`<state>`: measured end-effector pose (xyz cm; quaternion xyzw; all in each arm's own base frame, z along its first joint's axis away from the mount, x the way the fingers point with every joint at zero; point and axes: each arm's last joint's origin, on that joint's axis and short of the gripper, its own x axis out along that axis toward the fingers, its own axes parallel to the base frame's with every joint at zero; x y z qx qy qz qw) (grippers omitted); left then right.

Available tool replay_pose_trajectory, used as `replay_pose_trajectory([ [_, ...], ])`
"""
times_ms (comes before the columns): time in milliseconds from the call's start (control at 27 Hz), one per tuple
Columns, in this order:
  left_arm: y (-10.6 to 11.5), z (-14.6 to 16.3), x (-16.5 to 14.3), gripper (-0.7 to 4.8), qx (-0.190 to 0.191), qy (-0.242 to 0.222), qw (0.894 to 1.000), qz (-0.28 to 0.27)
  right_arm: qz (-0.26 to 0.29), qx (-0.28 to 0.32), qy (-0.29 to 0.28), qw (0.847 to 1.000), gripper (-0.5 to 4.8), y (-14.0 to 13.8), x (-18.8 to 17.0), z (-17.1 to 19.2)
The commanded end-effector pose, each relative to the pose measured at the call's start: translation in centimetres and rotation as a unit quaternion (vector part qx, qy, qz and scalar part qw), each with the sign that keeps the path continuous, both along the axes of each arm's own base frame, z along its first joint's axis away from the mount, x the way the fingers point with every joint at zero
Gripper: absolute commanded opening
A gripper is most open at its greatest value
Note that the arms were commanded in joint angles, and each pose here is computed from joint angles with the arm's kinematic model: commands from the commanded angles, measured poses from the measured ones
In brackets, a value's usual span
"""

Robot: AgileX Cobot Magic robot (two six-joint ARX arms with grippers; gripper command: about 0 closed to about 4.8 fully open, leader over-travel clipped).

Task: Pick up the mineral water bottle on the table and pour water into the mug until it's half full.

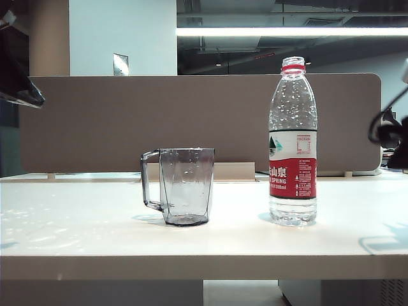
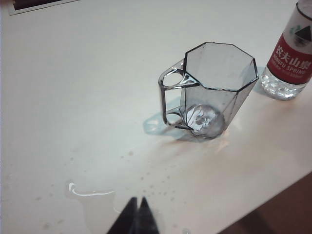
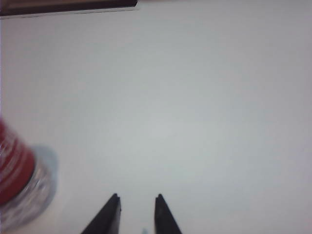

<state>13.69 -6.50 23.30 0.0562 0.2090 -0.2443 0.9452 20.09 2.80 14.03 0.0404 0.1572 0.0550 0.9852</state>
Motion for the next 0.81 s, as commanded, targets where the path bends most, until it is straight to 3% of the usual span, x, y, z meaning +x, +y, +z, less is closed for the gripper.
replay_pose_trajectory([
  [37,0.0,0.3,0.0,-0.01,-0.003,-0.007,1.0,-0.001,-0.01,0.025,-0.043,0.999,1.12,1.1,-1.6,-0.5],
  [333,0.0,0.3,0.0,-0.01,-0.003,-0.007,1.0,-0.001,0.023,-0.011,-0.06,0.998,1.18,4.2,-3.4,-0.9],
  [518,0.0,0.3,0.0,-0.01,-0.002,-0.007,1.0,0.0,0.04,-0.018,-0.056,0.997,3.34,4.7,-3.5,-1.1],
  [629,0.0,0.3,0.0,-0.01,-0.003,-0.007,1.0,0.0,0.041,-0.017,-0.056,0.997,3.82,4.8,-3.3,-1.3],
  [814,0.0,0.3,0.0,-0.01,-0.003,-0.007,1.0,-0.001,0.062,-0.006,-0.068,0.996,4.01,5.2,-2.8,-2.1],
])
